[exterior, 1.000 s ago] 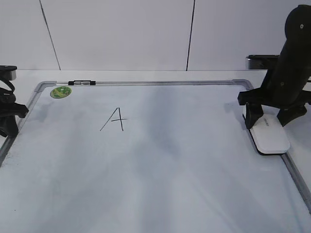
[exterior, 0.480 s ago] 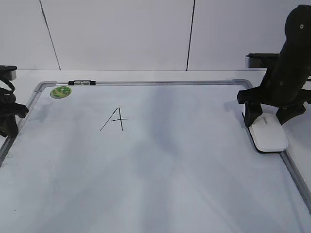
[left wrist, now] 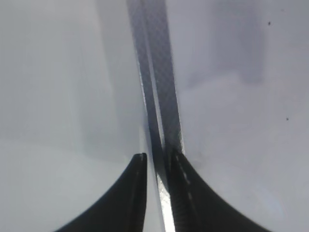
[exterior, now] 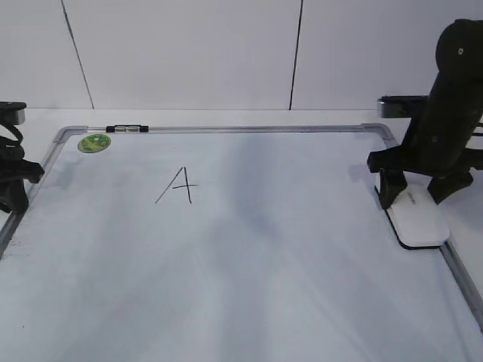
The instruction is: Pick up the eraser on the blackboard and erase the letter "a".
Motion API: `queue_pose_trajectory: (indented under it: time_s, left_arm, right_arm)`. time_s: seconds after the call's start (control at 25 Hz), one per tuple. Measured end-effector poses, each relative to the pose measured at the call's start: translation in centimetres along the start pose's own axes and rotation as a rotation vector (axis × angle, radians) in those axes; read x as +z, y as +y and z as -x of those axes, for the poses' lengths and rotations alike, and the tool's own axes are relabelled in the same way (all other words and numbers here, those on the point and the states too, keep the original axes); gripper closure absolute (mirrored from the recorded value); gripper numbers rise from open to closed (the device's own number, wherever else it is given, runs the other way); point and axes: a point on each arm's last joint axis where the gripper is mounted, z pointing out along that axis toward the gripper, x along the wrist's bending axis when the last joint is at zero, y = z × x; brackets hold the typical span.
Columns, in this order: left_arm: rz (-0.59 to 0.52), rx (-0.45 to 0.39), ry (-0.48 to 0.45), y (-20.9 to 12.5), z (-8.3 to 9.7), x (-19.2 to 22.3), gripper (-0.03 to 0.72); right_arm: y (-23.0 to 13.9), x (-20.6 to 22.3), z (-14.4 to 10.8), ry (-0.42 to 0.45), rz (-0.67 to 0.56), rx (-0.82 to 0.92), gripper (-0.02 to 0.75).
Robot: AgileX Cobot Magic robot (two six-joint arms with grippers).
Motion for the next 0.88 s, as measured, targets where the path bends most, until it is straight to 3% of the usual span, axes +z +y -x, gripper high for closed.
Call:
queue_pose_trajectory:
  time_s: [0.28,0.88]
  left_arm:
    - [0.000,0.000,0.000,0.0,0.0,0.0,0.547]
    - [0.000,0.001,0.001,0.0,0.0,0.0,0.540]
  right_arm:
    - [0.2,-0.2,-0.2,0.016,0.006,-0.002,0.094]
    - [1.5,-4.9,0.1,-0.028,0.001,-0.027,0.091]
